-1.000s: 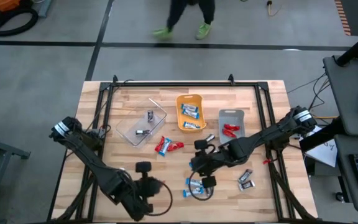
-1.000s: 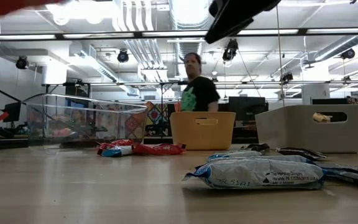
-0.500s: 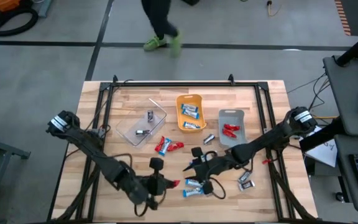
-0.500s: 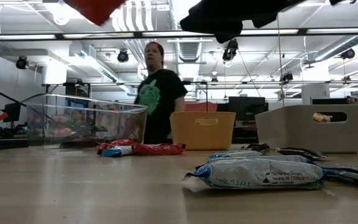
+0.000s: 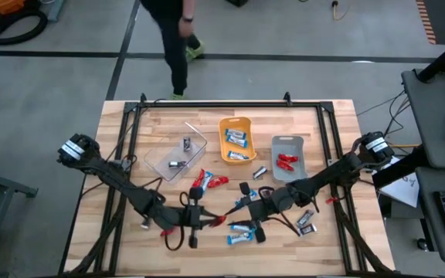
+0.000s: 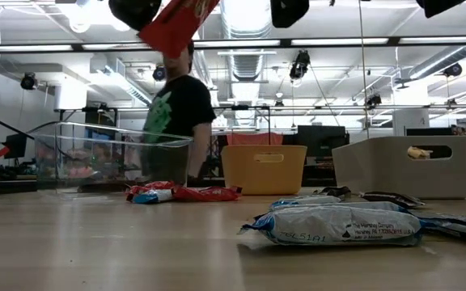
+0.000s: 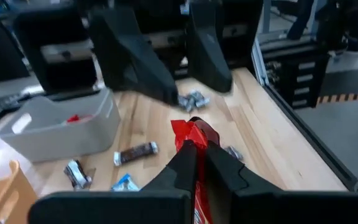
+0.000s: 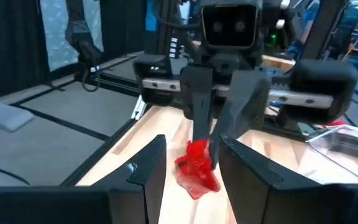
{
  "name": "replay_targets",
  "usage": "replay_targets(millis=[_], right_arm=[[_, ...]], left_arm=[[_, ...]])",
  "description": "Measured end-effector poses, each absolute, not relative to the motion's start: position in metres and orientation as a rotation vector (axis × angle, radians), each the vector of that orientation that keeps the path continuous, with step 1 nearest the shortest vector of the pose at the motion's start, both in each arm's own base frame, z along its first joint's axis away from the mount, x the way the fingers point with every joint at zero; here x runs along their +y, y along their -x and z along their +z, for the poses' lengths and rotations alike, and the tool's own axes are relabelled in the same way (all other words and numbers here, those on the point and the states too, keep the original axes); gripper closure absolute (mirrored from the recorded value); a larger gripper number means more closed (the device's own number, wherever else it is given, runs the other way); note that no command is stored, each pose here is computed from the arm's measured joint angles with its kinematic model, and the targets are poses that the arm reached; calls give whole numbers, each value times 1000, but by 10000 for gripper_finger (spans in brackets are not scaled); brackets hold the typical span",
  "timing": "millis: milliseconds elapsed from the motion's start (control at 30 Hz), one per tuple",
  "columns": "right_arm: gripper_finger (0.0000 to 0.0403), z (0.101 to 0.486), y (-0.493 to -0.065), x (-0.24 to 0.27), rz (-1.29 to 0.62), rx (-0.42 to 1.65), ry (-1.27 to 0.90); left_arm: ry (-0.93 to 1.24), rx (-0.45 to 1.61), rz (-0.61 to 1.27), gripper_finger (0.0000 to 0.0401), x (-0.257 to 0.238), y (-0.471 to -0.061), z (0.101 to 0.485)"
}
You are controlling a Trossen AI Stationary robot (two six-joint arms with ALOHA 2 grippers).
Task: Organize candy in baskets
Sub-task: Put the red chocolate into the gray bin
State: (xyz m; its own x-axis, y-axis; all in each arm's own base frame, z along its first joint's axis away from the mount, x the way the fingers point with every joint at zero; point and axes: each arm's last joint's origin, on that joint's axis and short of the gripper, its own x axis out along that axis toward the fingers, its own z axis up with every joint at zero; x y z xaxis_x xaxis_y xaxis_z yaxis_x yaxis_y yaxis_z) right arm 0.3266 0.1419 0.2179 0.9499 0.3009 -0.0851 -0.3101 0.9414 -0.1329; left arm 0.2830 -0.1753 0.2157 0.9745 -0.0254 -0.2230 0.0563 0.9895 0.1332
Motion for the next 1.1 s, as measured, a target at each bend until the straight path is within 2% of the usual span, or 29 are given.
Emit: replay_targets(millis=[800,933,1100], right_arm=[[271,217,-330,133,284,73,138],[303,217,-331,132,289,73,138],[378,217,-331,132,289,68,175]], left_arm=[[-139,150,-11,401,-168,-289,223],[-139,151,-2,401,-166,-291,223],[-139,153,-1,401,-165,-292,223]])
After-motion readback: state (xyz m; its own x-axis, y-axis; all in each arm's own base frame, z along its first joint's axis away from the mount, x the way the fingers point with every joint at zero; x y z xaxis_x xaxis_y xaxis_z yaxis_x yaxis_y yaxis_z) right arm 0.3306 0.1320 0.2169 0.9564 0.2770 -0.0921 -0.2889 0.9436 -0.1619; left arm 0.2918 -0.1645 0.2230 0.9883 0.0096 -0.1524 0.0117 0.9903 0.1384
